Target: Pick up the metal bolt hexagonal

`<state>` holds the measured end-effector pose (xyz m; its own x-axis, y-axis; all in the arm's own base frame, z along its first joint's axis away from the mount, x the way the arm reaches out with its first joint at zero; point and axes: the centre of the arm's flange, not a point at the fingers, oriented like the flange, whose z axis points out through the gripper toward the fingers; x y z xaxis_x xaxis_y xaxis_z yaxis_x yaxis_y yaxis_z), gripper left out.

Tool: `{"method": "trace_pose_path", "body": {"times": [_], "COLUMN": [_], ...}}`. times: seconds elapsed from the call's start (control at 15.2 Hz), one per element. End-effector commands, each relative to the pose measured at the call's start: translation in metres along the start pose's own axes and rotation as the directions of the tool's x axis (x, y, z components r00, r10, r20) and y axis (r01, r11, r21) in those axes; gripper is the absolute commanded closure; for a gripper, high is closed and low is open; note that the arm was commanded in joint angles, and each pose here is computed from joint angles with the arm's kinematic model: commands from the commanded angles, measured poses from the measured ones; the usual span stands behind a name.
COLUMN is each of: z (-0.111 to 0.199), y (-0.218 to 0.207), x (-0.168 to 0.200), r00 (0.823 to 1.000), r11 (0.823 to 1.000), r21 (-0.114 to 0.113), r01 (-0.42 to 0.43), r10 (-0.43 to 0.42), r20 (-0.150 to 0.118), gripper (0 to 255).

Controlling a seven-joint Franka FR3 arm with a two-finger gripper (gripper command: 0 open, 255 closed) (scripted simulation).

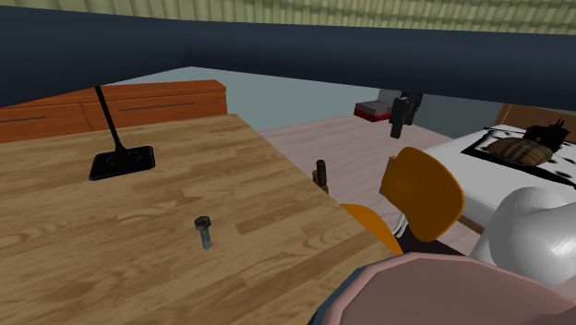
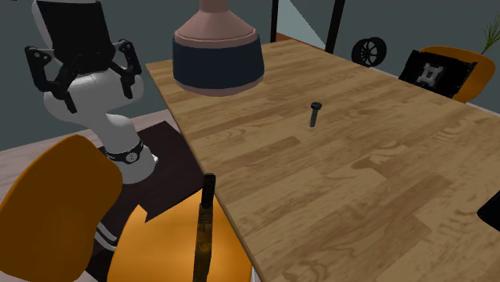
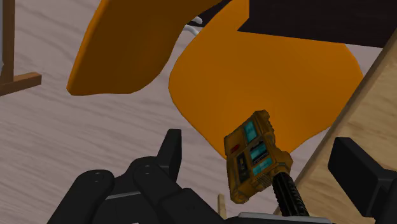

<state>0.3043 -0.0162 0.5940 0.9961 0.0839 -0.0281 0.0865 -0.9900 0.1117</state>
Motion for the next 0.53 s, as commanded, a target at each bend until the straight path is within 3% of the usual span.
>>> {"method": "trace_pose_path", "body": {"times": [0.0, 0.46], "z": [0.000, 0.013], "y": [0.000, -0.080], "x": [0.000, 0.036], "r00": [1.000, 1.000], "r11": [1.000, 1.000], "r21": [0.000, 0.023], "r01": [0.000, -0.006], "r10": [0.000, 0.006], "r20": [0.000, -0.004], "gripper": [0, 0]}}
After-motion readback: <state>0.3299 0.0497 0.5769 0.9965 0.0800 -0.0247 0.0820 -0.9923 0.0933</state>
